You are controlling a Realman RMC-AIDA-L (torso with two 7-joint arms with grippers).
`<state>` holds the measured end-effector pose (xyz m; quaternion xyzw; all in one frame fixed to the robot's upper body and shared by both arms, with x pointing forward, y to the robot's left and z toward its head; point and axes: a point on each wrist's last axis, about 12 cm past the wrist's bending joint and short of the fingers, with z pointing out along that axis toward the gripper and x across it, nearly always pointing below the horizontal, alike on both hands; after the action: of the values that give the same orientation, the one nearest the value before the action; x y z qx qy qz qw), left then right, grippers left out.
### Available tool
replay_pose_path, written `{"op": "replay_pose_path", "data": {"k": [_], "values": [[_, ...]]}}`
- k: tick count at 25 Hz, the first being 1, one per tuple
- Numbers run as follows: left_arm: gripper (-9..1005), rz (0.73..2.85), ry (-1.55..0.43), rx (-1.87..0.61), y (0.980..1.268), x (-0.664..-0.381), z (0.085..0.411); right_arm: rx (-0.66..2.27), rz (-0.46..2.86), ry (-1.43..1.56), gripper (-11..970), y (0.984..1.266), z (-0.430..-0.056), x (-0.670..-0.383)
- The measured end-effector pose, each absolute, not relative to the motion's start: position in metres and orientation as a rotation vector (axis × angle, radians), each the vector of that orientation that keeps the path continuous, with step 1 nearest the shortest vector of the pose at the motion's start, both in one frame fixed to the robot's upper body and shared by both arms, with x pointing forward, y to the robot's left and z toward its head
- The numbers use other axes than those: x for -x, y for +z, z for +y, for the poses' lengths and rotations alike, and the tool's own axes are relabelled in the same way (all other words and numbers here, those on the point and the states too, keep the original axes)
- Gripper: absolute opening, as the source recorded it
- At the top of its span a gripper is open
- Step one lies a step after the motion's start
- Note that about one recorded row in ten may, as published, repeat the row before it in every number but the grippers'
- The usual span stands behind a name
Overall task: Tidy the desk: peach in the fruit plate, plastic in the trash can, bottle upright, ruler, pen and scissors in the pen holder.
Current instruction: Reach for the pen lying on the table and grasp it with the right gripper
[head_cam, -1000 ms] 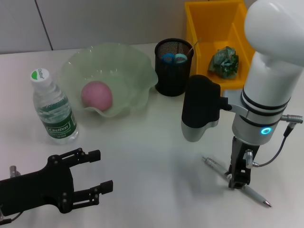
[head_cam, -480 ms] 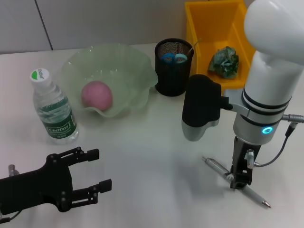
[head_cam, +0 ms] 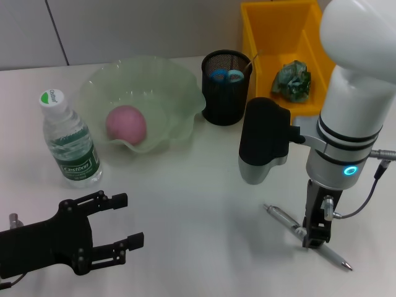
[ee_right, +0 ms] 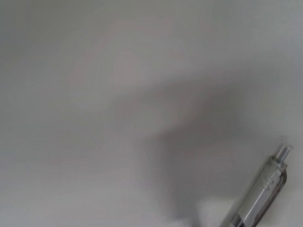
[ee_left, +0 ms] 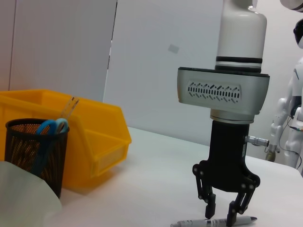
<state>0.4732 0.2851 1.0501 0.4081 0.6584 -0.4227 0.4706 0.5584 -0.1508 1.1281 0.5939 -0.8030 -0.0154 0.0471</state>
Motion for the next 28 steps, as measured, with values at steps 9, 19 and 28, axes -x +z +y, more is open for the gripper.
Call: {"op": "replay_pose_path", "data": {"k": [9,19,28], "values": [[794,1.613,-1.033,-1.002,1.0505,-0.4735,0.2858,-1.81,-2.446,-0.044,326,1.1261,-0.1507,-0.5577],[794,1.614,-1.034,-1.001,1.0503,-0.4733,0.286,-1.818,-2.433,-0.033,321,1.1243,-0.1498,-0.5562],[794,1.615,-1.031,-0.997,1.0503,-0.4732,0.2868,-1.825,-2.434,-0.021,231,1.1244,-0.1478,-0.5566]]}}
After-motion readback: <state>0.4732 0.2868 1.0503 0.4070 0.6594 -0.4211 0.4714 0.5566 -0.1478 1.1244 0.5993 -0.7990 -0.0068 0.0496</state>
